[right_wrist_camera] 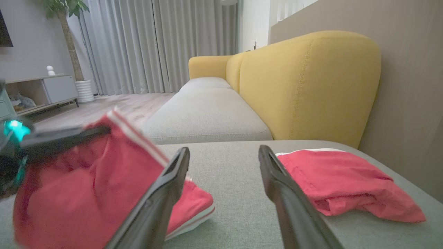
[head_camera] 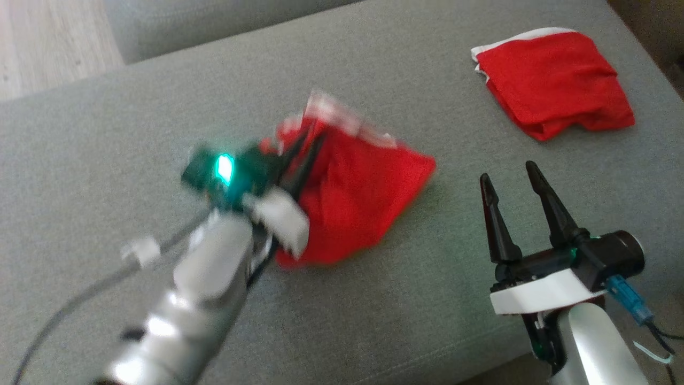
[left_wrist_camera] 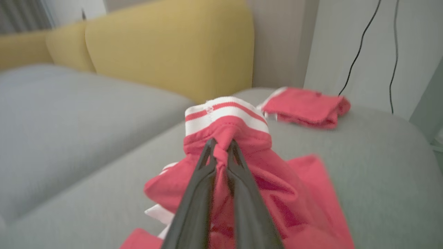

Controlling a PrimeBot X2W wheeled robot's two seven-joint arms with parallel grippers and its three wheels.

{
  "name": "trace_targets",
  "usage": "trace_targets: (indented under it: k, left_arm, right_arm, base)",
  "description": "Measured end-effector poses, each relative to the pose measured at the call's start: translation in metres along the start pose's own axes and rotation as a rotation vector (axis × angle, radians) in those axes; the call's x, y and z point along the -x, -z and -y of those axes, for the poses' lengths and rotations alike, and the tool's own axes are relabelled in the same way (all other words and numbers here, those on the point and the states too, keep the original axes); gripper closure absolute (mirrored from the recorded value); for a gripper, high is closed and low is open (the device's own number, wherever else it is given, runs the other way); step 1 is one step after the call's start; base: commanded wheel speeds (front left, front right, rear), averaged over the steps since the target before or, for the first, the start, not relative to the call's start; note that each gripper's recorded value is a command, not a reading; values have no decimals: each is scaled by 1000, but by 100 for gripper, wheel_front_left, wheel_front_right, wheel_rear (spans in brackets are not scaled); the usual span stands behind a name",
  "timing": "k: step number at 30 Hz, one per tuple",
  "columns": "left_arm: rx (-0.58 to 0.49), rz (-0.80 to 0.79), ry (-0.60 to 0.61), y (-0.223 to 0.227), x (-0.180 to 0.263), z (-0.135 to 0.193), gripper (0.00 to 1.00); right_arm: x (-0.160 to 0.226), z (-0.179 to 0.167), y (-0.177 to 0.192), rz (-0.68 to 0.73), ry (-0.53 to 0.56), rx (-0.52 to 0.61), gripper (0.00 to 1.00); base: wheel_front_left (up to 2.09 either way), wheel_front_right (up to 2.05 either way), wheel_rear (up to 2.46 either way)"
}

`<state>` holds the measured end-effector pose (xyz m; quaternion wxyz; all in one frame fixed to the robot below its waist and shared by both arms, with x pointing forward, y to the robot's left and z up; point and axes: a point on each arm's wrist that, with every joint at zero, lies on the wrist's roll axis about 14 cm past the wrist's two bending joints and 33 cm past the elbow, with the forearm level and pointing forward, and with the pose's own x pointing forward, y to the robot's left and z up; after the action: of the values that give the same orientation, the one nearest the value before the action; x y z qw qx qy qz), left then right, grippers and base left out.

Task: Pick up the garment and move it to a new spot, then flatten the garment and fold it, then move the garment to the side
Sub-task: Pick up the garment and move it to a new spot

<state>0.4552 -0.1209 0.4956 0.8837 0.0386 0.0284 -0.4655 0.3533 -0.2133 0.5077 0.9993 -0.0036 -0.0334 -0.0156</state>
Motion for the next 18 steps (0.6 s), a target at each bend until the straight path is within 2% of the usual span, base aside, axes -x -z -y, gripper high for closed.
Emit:
trace_targets:
  k: [1,2,4,9,11,18]
  left_arm:
    - [42,-48,-16,24,7,3,52]
    - [85,-85,-32,43,14,5,0]
    - [118,-116,-76,60,25,5,0]
    - [166,59,-207,13,35,-7,0]
    - [170,86,-246,8,44,-10,0]
    - [240,84,-609,37,159,-29,0]
  right_arm:
    - [-1,-2,3,-10,-3,-2,0]
    - [-2,-2,6,-19,-4,-4,0]
    - [-4,-4,9,-24,-9,-6,0]
    - [-7,-7,11,-28,-17,-25,0]
    - [-5,-6,11,-27,-11,-29,0]
    - [26,-10,40,-113,-1,-93,0]
  base:
    - [0,0,0]
    - [0,0,0]
    - [0,0,0]
    - [0,0,0]
    - [0,0,0]
    - [0,0,0]
